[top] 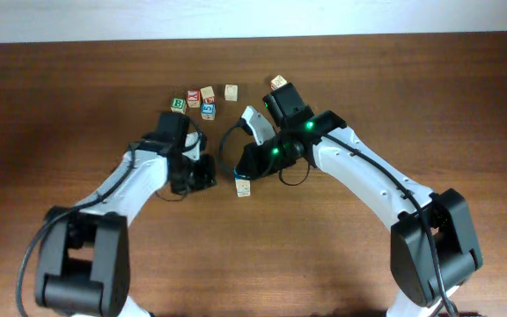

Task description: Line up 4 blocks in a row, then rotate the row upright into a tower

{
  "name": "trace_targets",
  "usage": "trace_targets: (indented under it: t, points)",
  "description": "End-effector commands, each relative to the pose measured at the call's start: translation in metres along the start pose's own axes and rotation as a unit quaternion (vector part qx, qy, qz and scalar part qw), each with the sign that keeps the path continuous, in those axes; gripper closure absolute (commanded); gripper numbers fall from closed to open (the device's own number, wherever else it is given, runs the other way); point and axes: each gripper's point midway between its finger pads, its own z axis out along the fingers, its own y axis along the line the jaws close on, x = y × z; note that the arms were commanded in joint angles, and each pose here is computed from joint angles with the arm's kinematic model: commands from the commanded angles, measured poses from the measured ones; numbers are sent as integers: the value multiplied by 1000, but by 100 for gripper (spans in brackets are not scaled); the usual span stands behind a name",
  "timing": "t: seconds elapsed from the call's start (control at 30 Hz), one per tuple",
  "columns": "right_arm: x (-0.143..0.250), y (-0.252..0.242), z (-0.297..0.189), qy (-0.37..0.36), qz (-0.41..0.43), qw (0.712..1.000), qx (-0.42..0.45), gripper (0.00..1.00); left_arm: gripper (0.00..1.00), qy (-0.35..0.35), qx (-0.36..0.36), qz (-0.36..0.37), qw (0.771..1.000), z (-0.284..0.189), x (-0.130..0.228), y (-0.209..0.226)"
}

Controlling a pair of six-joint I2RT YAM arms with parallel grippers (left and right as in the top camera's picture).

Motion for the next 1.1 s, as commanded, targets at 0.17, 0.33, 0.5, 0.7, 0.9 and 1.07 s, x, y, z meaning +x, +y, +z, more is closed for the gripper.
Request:
trace_targets:
  t: [0.17, 0.33, 0.5, 0.7, 0.9, 1.07]
  points:
    - [-11, 6, -11, 8, 3, 1000, 19, 89, 100, -93, -29, -6, 995, -53, -40, 22]
    - [-29, 31, -42, -13, -31, 999, 16, 89, 100, -108, -32, 33, 993, -68, -48, 15]
    - [-44, 51, -194, -154, -67, 971, 172, 84, 100, -273, -35, 201, 940, -225, -51, -50]
    - [62, 73, -336, -260, -53, 915, 305, 2, 1, -355, -29, 242, 903, -295, -7, -70]
    - [100, 84, -354, -272, -59, 911, 305, 2, 1, -354, -29, 242, 903, -294, -7, -69]
    - [89, 58, -368, -297, -40, 879, 370, 2, 1, -354, -29, 242, 903, -294, -7, -69]
